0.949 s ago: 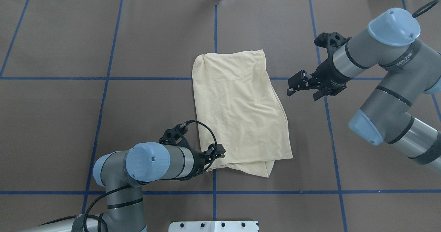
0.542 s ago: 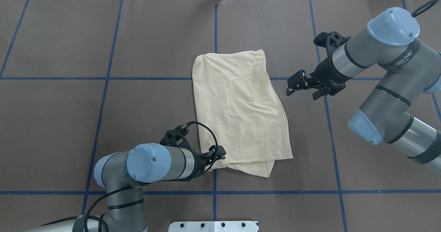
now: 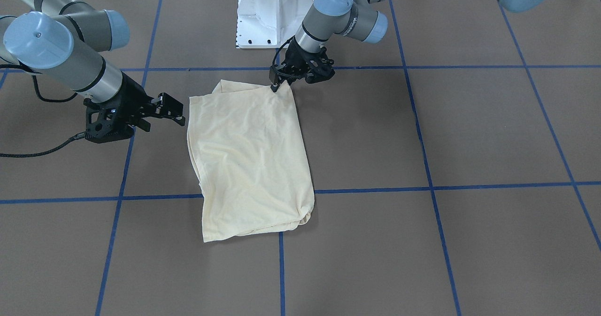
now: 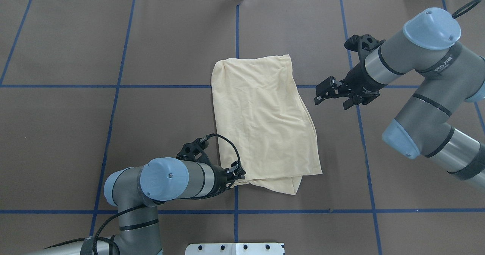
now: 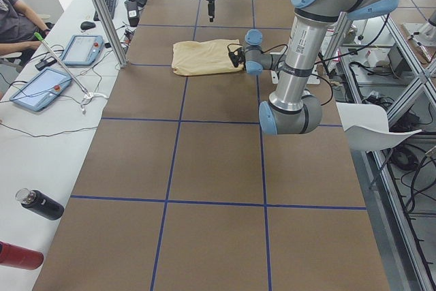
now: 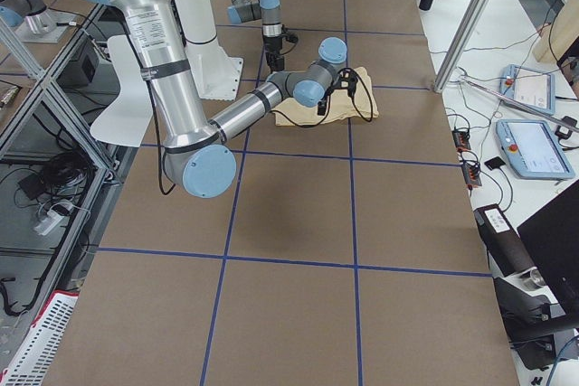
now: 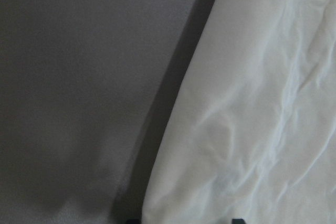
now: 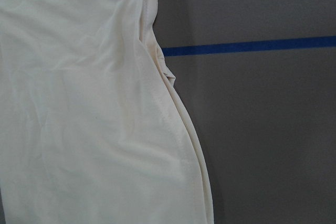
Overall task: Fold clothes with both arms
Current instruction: 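Hold the near corner with the left gripper while the right gripper approaches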
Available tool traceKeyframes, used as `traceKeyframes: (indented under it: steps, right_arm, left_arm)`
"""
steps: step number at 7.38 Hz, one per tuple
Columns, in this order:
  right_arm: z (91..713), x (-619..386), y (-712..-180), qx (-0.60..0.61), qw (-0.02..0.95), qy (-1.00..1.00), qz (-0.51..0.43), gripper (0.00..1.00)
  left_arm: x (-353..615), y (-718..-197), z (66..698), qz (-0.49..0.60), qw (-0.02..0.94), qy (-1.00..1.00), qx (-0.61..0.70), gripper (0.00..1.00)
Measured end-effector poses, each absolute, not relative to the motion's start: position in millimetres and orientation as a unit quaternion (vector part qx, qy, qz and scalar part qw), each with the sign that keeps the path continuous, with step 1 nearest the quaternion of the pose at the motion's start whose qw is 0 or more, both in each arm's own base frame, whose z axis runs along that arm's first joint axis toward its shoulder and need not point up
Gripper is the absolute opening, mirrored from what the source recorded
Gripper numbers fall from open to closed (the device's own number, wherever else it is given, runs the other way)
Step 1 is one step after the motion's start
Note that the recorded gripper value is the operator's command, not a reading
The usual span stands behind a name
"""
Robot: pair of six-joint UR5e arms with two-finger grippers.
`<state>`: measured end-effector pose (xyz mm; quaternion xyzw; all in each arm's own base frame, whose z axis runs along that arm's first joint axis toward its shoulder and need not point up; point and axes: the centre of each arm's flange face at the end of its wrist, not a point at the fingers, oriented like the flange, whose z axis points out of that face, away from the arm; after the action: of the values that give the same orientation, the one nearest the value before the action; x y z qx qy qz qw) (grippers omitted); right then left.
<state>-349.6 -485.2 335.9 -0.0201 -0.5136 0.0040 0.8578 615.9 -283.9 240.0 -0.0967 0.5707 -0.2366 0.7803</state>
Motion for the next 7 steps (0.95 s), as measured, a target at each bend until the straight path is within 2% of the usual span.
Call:
traceKeyframes:
  steps: [4, 7]
  right_arm:
    - [325.7, -354.0, -475.3, -0.044, 0.854, -0.516, 0.049, 1.0]
    - [312.1, -402.4, -430.7, -0.056, 0.858, -0.504, 0.085, 1.0]
  left_arm:
    - [613.2, -283.7, 238.1, -0.239, 0.786, 0.562, -0.096, 0.0]
    - [608.8, -283.0, 232.9, -0.238, 0.783, 0.566, -0.095, 0.0]
